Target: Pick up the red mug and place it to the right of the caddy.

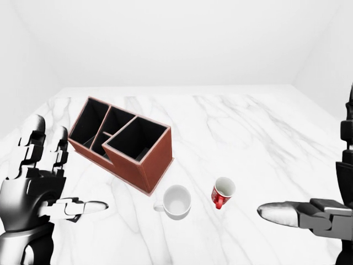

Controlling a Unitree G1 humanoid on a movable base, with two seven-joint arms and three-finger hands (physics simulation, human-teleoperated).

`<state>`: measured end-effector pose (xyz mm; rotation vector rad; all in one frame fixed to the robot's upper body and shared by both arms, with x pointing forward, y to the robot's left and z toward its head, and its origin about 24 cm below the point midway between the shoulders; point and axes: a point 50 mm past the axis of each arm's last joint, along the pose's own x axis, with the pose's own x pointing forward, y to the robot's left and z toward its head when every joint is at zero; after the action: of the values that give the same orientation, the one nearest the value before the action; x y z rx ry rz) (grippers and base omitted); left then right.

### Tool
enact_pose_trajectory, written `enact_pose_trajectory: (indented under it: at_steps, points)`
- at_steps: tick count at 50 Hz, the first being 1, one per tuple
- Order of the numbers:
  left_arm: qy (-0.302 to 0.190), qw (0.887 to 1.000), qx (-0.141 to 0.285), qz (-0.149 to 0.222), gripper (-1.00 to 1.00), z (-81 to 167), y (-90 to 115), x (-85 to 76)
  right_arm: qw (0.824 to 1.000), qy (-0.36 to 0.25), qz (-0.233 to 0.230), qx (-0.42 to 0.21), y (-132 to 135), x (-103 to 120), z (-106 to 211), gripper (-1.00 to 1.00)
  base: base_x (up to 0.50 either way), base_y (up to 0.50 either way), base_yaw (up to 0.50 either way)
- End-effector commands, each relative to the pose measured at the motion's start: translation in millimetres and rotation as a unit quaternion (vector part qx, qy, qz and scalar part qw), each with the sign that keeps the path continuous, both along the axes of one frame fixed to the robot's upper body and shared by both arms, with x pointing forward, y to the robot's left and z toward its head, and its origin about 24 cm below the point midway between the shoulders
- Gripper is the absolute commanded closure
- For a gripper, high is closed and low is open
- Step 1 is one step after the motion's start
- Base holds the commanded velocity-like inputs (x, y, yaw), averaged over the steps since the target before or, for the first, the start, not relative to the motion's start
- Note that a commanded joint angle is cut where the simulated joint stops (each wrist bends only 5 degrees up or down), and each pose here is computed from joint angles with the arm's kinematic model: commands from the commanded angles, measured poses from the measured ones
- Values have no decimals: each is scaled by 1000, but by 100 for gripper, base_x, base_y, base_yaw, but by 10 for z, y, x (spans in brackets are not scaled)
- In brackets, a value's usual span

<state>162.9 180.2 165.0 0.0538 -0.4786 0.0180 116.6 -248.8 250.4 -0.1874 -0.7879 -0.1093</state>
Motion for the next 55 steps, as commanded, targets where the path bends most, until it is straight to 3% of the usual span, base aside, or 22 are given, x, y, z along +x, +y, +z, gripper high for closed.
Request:
enact_pose_trajectory:
  at_steps: [1,4,6,13,14,15,19,27,55]
  points:
    - [-14,1000,3,-4,-100,65,-34,-51,995,-18,22,-99,103,-113,216,-100,0,0,0]
    - [-12,1000,3,-5,-100,55,-36,-50,991,-25,18,-129,147,-75,209,-100,0,0,0]
    - [-21,1000,4,-3,-100,90,-24,-69,980,-22,40,-194,270,8,206,-100,0,0,0]
    - [-22,1000,3,-1,-100,96,-9,-75,942,78,1,-326,427,177,-132,-100,0,0,0]
    - [-22,1000,5,2,-100,95,14,-77,910,213,-4,-356,330,411,-528,-100,0,0,0]
    - [-24,1000,6,3,-100,104,19,-80,900,237,-15,-366,309,434,-582,-100,0,0,0]
    - [-30,1000,7,6,-100,126,31,-97,901,248,-79,-348,238,464,-599,-100,0,0,0]
    - [-25,1000,8,5,-100,106,25,-93,893,284,-119,-329,127,531,-708,-100,0,0,0]
    - [-37,999,10,10,-100,154,50,-125,879,342,-114,-311,16,632,-939,-100,0,0,0]
